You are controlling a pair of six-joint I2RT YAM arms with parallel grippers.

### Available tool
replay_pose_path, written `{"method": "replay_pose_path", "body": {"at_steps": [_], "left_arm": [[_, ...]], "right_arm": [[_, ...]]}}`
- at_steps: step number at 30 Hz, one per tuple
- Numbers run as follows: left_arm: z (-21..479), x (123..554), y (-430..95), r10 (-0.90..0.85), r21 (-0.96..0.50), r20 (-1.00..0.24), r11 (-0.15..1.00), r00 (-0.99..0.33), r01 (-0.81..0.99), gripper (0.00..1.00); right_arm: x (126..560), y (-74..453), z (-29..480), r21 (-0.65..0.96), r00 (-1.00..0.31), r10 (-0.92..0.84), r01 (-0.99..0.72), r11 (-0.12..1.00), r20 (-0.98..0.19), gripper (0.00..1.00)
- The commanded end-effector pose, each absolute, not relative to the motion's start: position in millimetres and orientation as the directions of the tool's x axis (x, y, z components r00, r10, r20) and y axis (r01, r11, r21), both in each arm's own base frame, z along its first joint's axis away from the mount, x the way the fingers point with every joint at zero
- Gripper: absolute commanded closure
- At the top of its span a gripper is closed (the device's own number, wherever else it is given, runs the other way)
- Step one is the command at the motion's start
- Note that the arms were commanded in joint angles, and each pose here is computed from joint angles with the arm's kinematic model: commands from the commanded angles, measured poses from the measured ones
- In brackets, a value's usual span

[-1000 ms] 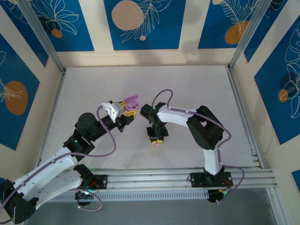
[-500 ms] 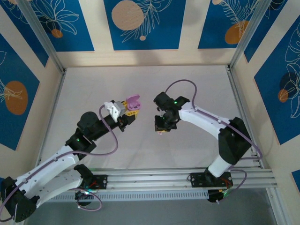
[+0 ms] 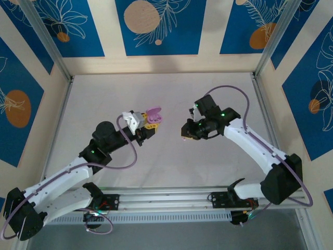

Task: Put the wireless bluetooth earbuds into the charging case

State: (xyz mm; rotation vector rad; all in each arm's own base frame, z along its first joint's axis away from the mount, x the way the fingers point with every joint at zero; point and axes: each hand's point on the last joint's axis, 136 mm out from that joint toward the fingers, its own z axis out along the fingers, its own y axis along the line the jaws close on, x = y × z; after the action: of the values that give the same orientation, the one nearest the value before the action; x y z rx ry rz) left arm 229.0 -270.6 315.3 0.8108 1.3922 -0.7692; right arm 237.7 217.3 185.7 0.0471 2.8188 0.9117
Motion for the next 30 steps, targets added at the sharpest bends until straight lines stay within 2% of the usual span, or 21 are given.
{"method": "replay_pose_path", "body": {"at_steps": [1, 7, 18, 30], "left_arm": [[323.6, 220.7, -280.7, -0.035, 0.049, -0.997, 0.467, 0.074, 0.883, 0.75], [311.9, 217.4, -290.6, -0.023, 0.055, -0.997, 0.413, 0.071, 0.909, 0.76], [297.9, 209.6, -300.2, -0.003, 0.076, -0.997, 0.341, 0.082, 0.937, 0.76], [298.5, 205.4, -307.6, -0.006, 0.064, -0.998, 0.291, 0.068, 0.955, 0.76]], "right_arm": [[230.4, 215.5, 207.2, 0.662, -0.982, 0.103, -0.028, 0.749, -0.158, 0.82], [229.8, 207.3, 239.1, 0.731, -0.970, 0.140, -0.051, 0.681, -0.197, 0.82], [220.9, 217.3, 300.2, 0.834, -0.948, 0.116, -0.200, 0.514, -0.298, 0.82], [210.5, 231.5, 324.2, 0.859, -0.930, 0.046, -0.317, 0.402, -0.364, 0.82]]}}
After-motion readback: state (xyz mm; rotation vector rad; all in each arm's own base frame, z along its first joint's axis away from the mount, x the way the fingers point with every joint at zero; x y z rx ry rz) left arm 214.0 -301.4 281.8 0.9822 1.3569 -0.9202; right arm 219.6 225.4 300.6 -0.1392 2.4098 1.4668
